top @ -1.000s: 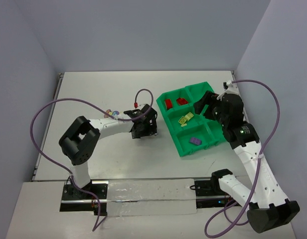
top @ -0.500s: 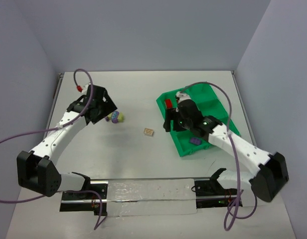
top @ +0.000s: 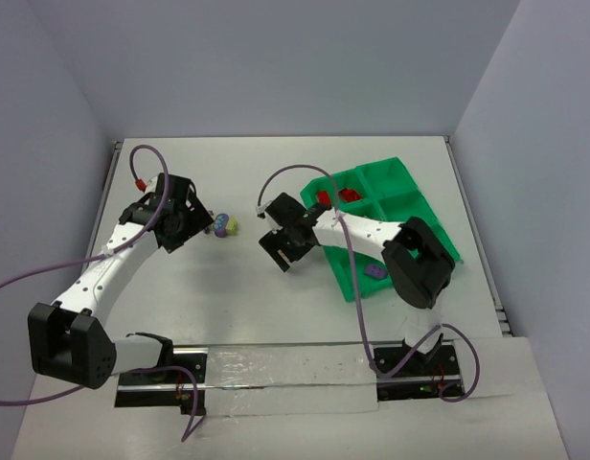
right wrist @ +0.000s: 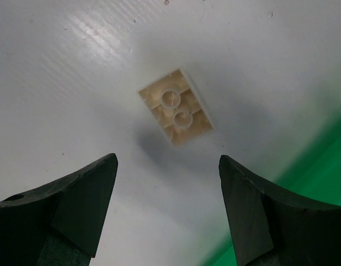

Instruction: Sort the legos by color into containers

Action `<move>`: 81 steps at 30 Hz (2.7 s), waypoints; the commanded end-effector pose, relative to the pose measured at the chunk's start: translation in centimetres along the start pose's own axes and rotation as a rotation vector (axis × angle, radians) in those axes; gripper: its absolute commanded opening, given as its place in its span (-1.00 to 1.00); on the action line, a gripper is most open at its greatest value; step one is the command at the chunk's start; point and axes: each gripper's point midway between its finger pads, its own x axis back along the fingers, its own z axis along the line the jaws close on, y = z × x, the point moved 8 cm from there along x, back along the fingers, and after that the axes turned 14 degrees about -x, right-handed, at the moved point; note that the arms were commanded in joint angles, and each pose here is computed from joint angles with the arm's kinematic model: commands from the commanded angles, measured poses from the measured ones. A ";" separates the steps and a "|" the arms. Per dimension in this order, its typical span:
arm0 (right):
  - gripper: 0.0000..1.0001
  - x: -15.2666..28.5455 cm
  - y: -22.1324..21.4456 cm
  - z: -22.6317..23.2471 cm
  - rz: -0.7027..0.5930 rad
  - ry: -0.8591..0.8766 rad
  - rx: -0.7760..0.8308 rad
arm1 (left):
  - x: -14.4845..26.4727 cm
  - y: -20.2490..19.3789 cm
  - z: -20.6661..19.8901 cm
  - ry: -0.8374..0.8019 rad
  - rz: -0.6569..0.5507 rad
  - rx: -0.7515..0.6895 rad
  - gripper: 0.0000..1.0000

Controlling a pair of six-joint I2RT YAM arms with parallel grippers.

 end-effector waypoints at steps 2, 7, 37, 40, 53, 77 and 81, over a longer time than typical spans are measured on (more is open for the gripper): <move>0.62 -1.9 2.2 0.1 -0.018 -0.026 0.086 | 1.1 0.3 0.1 -0.039 -0.021 0.007 0.77; 0.57 -3.8 2.4 -0.4 -0.032 -0.075 0.079 | 1.2 0.5 0.2 -0.029 -0.022 -0.004 0.77; -0.71 10.5 8.7 -10.1 -0.579 0.023 -0.657 | 1.8 0.8 0.3 -0.030 -0.029 -0.019 0.76; -0.69 12.1 7.7 -13.8 -0.672 -0.079 -0.770 | 1.9 0.8 0.3 -0.030 -0.027 -0.021 0.77; -0.60 13.6 7.0 -27.6 -0.795 -0.377 -1.056 | 2.2 0.8 0.3 -0.041 -0.023 -0.024 0.76; 0.34 11.9 11.5 -32.1 -0.748 -0.415 -1.031 | 0.3 2.1 -1.4 -0.046 0.007 -0.014 0.92; 0.35 15.5 10.9 -29.9 -0.829 -0.358 -1.009 | -0.8 3.1 -2.2 -0.027 0.004 -0.010 0.91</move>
